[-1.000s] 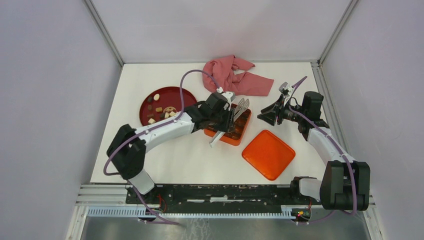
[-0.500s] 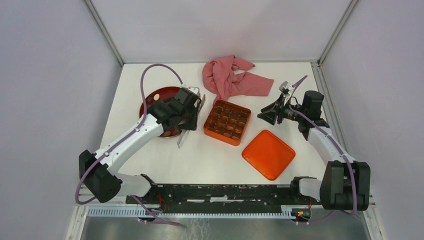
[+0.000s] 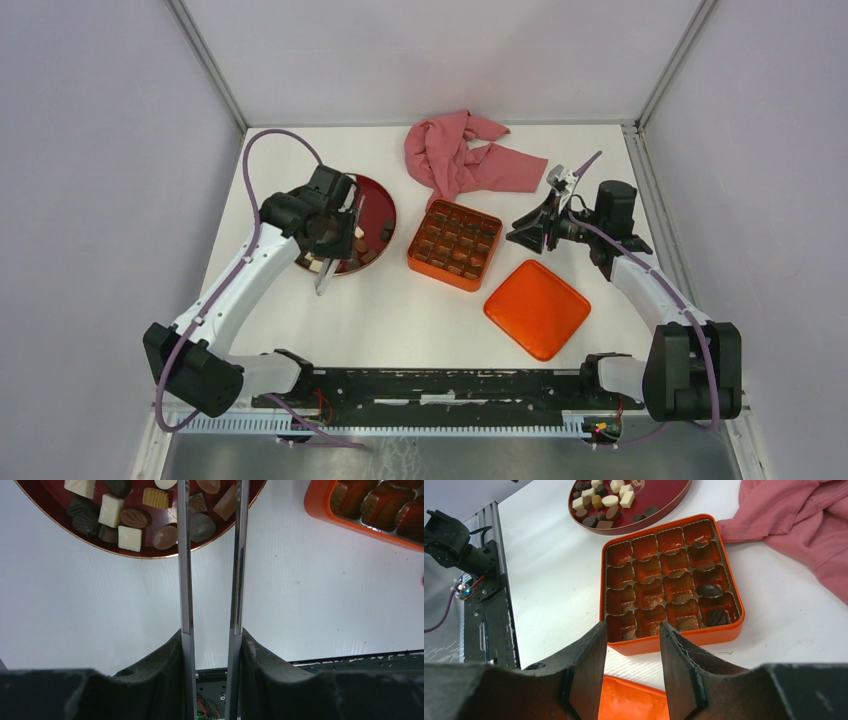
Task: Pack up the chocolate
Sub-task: Pick up the fake chocolate from the plate, then place the fake chocolate in the packing box, then pick up the fake chocolate from the plate.
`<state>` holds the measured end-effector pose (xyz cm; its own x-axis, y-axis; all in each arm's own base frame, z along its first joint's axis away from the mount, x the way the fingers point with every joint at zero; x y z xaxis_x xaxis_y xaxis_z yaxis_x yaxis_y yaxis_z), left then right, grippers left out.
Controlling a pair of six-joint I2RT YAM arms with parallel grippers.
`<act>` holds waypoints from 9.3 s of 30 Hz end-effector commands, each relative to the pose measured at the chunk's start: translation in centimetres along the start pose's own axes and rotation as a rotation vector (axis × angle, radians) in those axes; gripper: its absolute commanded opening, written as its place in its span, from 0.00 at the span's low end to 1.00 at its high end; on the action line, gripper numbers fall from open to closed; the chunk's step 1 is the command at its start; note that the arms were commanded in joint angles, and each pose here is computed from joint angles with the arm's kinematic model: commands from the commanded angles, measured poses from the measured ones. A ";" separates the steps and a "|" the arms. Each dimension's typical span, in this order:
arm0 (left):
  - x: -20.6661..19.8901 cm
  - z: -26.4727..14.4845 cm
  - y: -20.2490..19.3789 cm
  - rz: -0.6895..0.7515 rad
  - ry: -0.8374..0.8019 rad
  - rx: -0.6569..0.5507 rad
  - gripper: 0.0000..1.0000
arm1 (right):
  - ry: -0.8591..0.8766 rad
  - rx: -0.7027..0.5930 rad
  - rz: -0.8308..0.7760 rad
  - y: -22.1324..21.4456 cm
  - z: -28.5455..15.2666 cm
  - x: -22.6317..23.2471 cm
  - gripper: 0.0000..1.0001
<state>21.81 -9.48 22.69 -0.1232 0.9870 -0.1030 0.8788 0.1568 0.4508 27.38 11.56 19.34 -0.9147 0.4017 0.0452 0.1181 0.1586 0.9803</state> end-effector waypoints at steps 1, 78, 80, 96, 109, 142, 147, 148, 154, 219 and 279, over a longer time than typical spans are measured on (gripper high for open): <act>0.0 0.7 -0.9 0.048 -0.041 0.049 0.42 | 0.015 -0.034 -0.096 2.3 0.1 -0.1 0.49; 5.0 7.4 1.3 -0.036 0.218 0.177 0.41 | 0.019 -0.012 -0.082 1.7 0.3 -0.3 0.49; 5.1 7.5 1.1 -0.037 0.221 0.179 0.42 | 0.020 -0.012 -0.081 1.7 0.3 -0.3 0.49; 5.1 8.4 0.7 -0.036 0.228 0.208 0.40 | 0.020 -0.015 -0.087 1.8 0.3 -0.2 0.49; 5.0 8.6 0.5 -0.034 0.223 0.223 0.40 | 0.020 -0.014 -0.085 1.8 0.3 -0.2 0.49; 3.7 4.6 1.9 -0.096 0.061 0.034 0.02 | 0.015 -0.016 -0.088 1.8 0.2 -0.2 0.49; 0.8 1.4 2.6 -0.109 -0.206 -0.048 0.02 | 0.015 -0.013 -0.086 1.7 0.3 -0.3 0.49; 0.0 0.7 2.5 -0.113 -0.284 -0.062 0.02 | 0.015 -0.012 -0.085 1.7 0.3 -0.3 0.49; -4.4 -1.3 1.2 -0.151 -0.691 -0.080 0.02 | 0.009 -0.007 -0.084 1.5 0.3 -0.4 0.49; -13.1 6.9 -2.1 0.129 -0.332 0.040 0.39 | 0.004 0.002 -0.089 1.3 0.3 -0.5 0.49; 4.2 7.9 0.3 0.009 0.149 0.132 0.41 | 0.007 0.002 -0.084 1.2 0.4 -0.5 0.49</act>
<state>24.06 -5.72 14.33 -0.2107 0.9772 0.0267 0.9363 0.1938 0.2929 27.45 11.77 19.22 -0.9221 0.3865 0.0186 0.0994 0.1901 0.9767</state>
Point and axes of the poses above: each gripper's point midway between its finger pads, its own z axis out along the fingers, its own x axis along the line the jaws close on, y = z × x, the point moved 5 cm from there along -z, back along the fingers, and after that the axes turned 15 degrees about -z, right-handed, at the moved point
